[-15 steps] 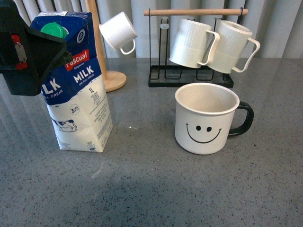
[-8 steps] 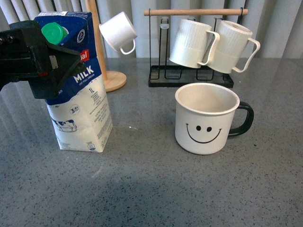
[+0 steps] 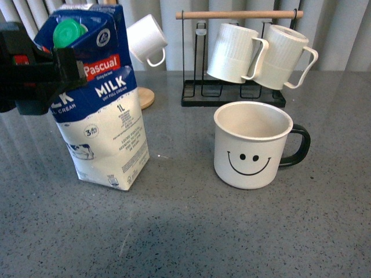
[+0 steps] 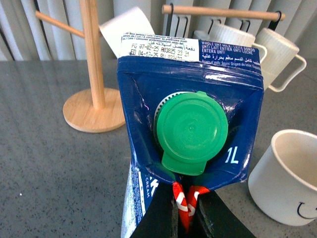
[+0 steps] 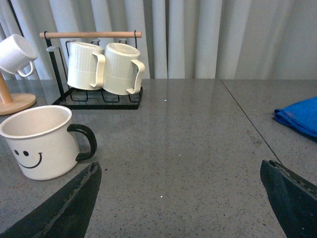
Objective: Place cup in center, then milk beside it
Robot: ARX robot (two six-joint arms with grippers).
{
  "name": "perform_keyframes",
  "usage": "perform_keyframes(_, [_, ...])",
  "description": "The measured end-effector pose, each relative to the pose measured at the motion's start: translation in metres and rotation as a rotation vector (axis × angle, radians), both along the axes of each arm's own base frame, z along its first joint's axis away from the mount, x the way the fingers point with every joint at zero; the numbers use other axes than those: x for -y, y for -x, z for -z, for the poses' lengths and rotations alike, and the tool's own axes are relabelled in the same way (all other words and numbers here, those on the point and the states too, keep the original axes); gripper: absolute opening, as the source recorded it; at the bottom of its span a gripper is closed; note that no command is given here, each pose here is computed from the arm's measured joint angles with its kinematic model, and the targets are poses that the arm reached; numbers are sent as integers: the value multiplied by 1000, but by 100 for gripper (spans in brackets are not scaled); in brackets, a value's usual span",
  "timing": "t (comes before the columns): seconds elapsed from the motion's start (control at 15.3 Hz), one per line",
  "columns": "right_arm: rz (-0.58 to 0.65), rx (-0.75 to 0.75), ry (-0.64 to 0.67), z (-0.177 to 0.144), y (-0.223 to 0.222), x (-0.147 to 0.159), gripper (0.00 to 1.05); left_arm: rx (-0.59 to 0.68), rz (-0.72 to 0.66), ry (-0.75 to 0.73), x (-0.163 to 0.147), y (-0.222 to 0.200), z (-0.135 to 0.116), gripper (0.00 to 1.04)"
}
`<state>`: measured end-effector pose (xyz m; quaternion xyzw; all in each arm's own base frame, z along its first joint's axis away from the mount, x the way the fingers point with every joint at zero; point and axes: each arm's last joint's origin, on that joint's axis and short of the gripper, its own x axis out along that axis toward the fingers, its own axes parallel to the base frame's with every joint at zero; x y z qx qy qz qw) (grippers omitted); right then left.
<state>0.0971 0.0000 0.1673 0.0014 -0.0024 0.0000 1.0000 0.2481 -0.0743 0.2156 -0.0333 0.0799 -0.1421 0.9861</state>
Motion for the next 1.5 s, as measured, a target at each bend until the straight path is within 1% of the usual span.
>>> perform_keyframes(0.2, [0, 0, 0, 0, 0, 0, 98, 130, -77, -13, 25, 10, -28, 3])
perform_keyframes(0.26, [0, 0, 0, 0, 0, 0, 98, 146, -94, -10, 37, 11, -29, 3])
perform_keyframes(0.39, [0, 0, 0, 0, 0, 0, 98, 82, -102, -22, 58, 3, -10, 3])
perform_keyframes(0.52, [0, 0, 0, 0, 0, 0, 98, 42, -120, -16, 67, -5, 5, 3])
perform_keyframes(0.65, [0, 0, 0, 0, 0, 0, 98, 51, -132, 16, 74, -9, 3, 3])
perform_keyframes(0.78, [0, 0, 0, 0, 0, 0, 98, 51, -110, 58, 86, -10, 1, 3])
perform_keyframes(0.98, [0, 0, 0, 0, 0, 0, 98, 19, -87, 70, 99, -9, 9, 3])
perform_keyframes(1.11, [0, 0, 0, 0, 0, 0, 98, 2, -93, 65, 101, -10, 15, 3])
perform_keyframes(1.31, [0, 0, 0, 0, 0, 0, 98, -9, -110, 56, 101, -12, 16, 3])
perform_keyframes(1.5, [0, 0, 0, 0, 0, 0, 98, -27, -106, 101, 104, -14, 12, 40])
